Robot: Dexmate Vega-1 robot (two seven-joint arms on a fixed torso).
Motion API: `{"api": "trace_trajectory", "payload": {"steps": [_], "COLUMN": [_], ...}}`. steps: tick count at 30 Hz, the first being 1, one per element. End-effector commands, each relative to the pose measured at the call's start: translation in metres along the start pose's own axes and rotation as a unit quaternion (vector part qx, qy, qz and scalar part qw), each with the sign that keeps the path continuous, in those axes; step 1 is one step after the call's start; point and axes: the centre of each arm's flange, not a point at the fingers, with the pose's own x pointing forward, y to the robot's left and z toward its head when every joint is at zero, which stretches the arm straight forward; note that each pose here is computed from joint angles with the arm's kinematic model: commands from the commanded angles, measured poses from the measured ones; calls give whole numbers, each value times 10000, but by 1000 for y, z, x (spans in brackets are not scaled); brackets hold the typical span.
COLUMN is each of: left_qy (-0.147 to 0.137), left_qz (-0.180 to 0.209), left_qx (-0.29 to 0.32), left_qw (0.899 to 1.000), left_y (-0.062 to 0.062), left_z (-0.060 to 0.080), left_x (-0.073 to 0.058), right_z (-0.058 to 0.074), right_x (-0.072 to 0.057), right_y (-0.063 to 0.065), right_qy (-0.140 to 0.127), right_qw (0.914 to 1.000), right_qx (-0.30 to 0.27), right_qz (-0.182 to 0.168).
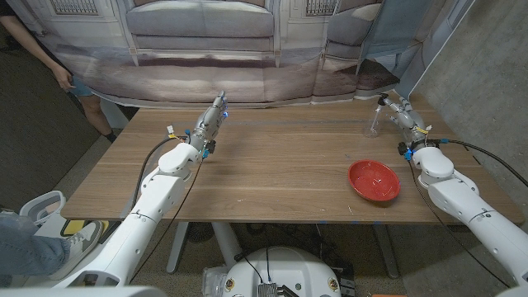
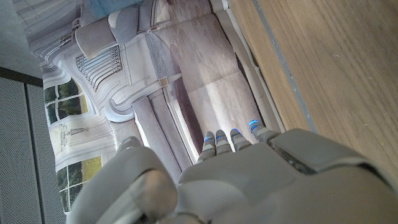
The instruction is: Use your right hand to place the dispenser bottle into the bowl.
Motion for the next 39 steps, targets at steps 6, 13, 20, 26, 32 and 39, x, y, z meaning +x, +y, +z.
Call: {"api": "trace_trajectory", "payload": {"steps": [6,13,20,26,32,39], "left_qy": [36,40,34,20,32,54], "left_qz": [35,42,31,48,83,105], "left_qx": [43,69,85,92,82,86], "left_qw": [10000,10000,10000,9999,9999,9999], "left_y": [-1,-2,-5,-6,-5,-3], "left_z": [3,6,8,10,10,8], "left_x": [-5,-6,-7,-9,-13,-16], "right_z": [1,-1,-4,-5,-7,-9], "right_x": [10,12,13,13,15,20], "right_y": [7,9,8,9,15,21], "right_qy": [92,79,26,-36,-35,-42], "right_qw": [9997,9998,9999,9998,9998,9999], "right_qx": [-231,-201,-119,-179,-176,-145], "right_qz": [21,-8,-81,-80,-68,-31]}}
